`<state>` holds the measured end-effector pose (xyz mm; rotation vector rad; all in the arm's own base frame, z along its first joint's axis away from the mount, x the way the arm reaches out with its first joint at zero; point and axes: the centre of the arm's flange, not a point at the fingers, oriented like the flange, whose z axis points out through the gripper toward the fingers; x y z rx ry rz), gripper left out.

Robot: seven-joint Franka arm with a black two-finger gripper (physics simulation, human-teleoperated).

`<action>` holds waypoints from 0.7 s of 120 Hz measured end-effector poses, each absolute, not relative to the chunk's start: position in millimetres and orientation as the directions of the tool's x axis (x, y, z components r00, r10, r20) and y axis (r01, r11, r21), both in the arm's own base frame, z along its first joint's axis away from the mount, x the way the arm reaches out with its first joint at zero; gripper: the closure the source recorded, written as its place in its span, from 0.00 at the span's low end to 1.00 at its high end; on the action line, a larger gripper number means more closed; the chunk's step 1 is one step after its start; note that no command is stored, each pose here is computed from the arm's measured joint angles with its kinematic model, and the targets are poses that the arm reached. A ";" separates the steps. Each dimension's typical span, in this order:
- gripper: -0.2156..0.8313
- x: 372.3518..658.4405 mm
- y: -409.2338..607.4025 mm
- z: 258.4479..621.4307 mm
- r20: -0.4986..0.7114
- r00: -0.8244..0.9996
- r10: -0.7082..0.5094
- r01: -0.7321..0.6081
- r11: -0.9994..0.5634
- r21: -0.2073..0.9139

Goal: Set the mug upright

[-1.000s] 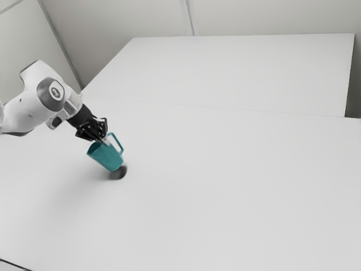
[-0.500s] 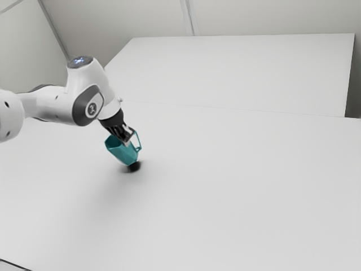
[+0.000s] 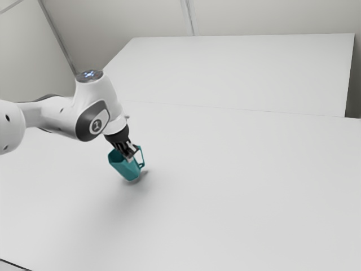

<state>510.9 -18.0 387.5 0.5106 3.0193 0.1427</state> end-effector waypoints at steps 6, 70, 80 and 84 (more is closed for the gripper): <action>0.96 510.9 -22.5 385.5 -0.057 -0.939 0.340 0.333 0.937 0.103; 0.65 512.1 -30.8 370.1 -0.036 -0.932 0.360 0.355 0.930 0.094; 0.51 510.7 -35.5 378.1 -0.046 -0.928 0.369 0.363 0.926 0.103; 0.46 510.1 -37.1 382.2 -0.051 -0.927 0.371 0.365 0.925 0.108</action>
